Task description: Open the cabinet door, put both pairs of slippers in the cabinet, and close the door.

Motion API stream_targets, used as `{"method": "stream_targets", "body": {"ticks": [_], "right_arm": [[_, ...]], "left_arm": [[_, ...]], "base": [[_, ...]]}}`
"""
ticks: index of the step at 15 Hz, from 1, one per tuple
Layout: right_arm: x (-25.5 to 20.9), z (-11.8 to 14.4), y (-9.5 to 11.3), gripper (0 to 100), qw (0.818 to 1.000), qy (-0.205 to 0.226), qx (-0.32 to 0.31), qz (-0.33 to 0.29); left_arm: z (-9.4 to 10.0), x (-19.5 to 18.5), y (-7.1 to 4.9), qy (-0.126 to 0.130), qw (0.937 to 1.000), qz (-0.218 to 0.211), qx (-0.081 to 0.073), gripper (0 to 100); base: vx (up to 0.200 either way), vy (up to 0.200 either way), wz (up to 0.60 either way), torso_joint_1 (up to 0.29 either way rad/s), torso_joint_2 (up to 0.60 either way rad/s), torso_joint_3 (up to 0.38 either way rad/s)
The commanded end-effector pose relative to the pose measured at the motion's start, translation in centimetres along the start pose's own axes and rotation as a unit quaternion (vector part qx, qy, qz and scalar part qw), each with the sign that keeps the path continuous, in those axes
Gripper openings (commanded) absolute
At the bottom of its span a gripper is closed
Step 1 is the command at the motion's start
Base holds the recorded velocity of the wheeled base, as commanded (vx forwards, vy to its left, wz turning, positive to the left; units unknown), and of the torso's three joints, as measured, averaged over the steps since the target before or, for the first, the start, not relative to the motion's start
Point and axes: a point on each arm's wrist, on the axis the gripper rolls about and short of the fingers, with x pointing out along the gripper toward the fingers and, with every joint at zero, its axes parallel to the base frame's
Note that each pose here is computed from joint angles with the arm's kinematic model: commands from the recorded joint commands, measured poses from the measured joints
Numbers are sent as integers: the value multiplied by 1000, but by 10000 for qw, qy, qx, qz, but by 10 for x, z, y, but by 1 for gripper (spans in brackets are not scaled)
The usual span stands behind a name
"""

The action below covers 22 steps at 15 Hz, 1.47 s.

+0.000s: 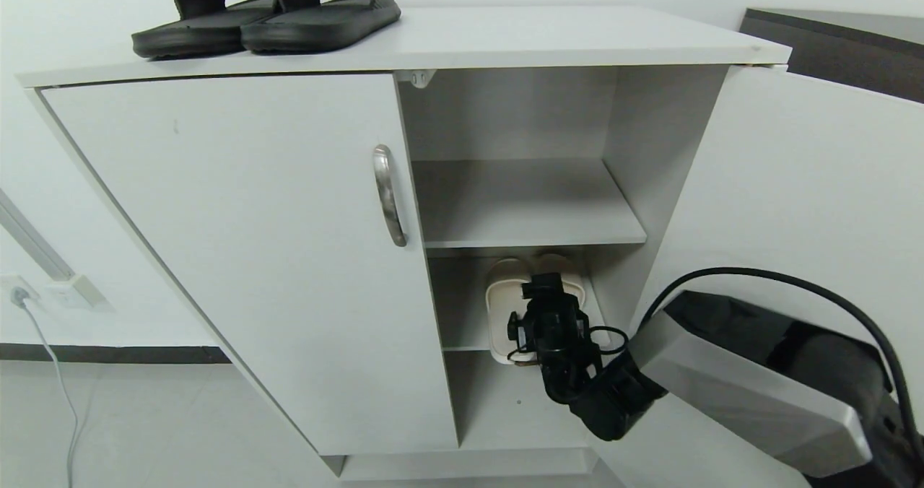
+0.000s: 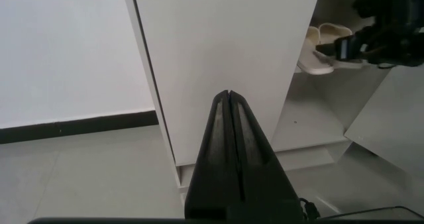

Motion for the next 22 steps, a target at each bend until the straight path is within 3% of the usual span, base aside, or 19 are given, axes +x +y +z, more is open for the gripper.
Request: {"method": "stream_targets", "body": {"ticks": [1, 3, 7, 16, 22], "right_arm": [[-82, 28, -10, 100, 9984, -226, 60, 522], [-111, 22, -16, 100, 9972, -181, -28, 732], [-117, 18, -24, 100, 9967, -154, -42, 790], [-119, 0, -21, 100, 9955, 22, -196, 924], [-119, 0, -23, 100, 9957, -7, -175, 914]], "left_arm": [[0, 0, 0, 9, 10000, -2, -1, 0], [0, 0, 0, 9, 10000, -2, -1, 0], [0, 0, 0, 9, 10000, -2, -1, 0], [0, 0, 0, 1, 10000, 6, -54, 0], [0, 0, 0, 1, 10000, 6, -39, 0]], "base": [[0, 0, 0, 0, 0, 0], [0, 0, 0, 0, 0, 0], [0, 0, 0, 0, 0, 0], [-200, 0, 0, -1, 3, 2], [0, 0, 0, 0, 0, 0]]}}
